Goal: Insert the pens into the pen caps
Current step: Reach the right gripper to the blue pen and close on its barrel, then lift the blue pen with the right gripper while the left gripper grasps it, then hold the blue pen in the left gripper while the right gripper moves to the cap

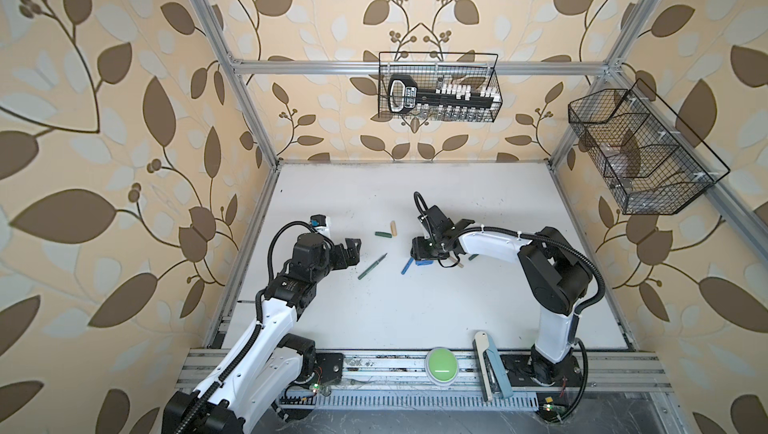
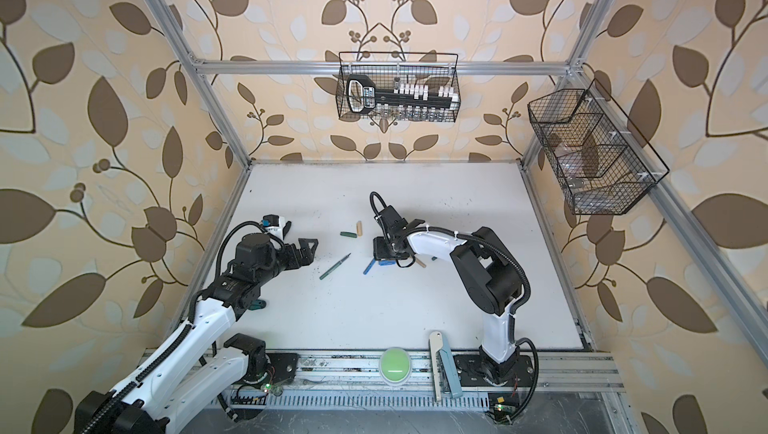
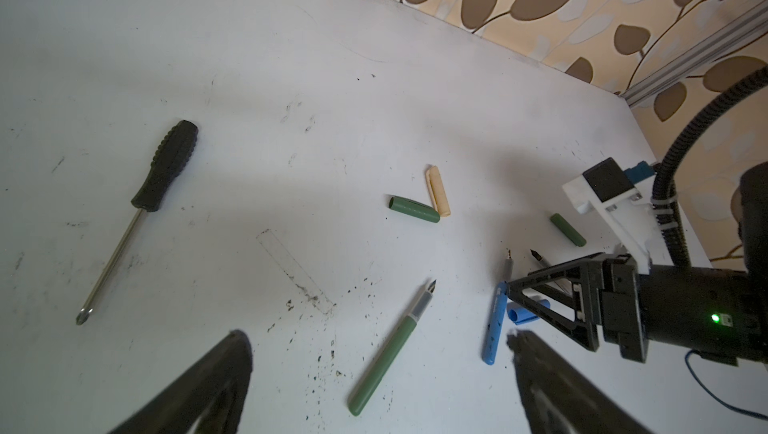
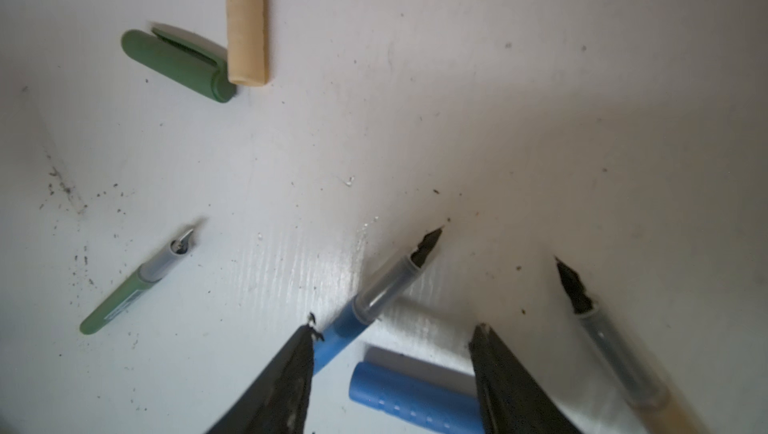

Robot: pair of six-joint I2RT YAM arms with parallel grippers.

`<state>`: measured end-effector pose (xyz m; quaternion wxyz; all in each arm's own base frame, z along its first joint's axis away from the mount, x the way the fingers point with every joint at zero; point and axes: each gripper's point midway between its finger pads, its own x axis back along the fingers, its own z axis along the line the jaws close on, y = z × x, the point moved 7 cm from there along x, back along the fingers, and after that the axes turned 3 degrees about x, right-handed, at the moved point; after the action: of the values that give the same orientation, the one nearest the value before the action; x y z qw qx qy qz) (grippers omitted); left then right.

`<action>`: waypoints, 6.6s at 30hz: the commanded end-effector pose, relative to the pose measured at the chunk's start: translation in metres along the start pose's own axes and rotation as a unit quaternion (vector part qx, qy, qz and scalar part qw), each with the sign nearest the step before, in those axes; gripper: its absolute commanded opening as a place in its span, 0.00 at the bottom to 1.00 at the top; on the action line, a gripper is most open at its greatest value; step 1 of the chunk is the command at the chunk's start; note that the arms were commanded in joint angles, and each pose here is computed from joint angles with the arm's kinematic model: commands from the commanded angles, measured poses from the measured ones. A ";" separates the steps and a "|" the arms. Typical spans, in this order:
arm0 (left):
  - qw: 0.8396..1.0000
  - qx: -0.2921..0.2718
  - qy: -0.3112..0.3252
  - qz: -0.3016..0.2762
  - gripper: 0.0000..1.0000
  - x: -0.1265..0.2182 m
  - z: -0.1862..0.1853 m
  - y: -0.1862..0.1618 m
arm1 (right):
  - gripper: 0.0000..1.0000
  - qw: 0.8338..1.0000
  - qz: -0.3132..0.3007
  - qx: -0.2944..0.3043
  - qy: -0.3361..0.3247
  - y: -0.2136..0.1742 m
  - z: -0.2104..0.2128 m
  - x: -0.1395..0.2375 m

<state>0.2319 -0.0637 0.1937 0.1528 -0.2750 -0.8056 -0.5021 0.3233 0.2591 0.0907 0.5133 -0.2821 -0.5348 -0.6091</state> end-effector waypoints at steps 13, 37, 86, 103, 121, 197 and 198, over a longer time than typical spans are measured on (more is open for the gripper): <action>1.000 -0.016 0.005 -0.016 0.99 -0.002 0.000 0.003 | 0.58 1.000 0.005 0.024 -0.011 0.010 0.015 -0.015; 1.000 -0.011 -0.010 -0.013 0.99 -0.002 -0.005 0.007 | 0.46 0.988 0.068 0.112 -0.080 0.010 0.031 -0.021; 0.972 -0.003 -0.183 0.150 0.95 -0.079 -0.111 -0.057 | 0.10 0.957 -0.174 -0.028 0.232 0.029 -0.004 0.054; 0.957 0.041 -0.241 0.157 0.72 -0.111 -0.133 -0.061 | 0.10 0.924 -0.216 -0.060 0.309 0.020 -0.004 0.076; 0.963 0.029 -0.230 0.140 0.68 -0.096 -0.129 -0.054 | 0.10 0.929 -0.212 -0.060 0.298 0.020 -0.002 0.075; 0.977 -0.075 -0.144 0.140 0.07 -0.067 -0.123 -0.030 | 0.62 0.997 -0.003 -0.018 0.075 -0.051 -0.041 0.059; 0.977 -0.075 -0.145 0.137 0.07 -0.065 -0.123 -0.029 | 0.62 0.997 -0.002 -0.019 0.077 -0.050 -0.039 0.053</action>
<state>0.2614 -0.2079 0.1750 0.1000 -0.4845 -0.7300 -0.4716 0.2729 0.1914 0.1216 0.5221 -0.2414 -0.4948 -0.6514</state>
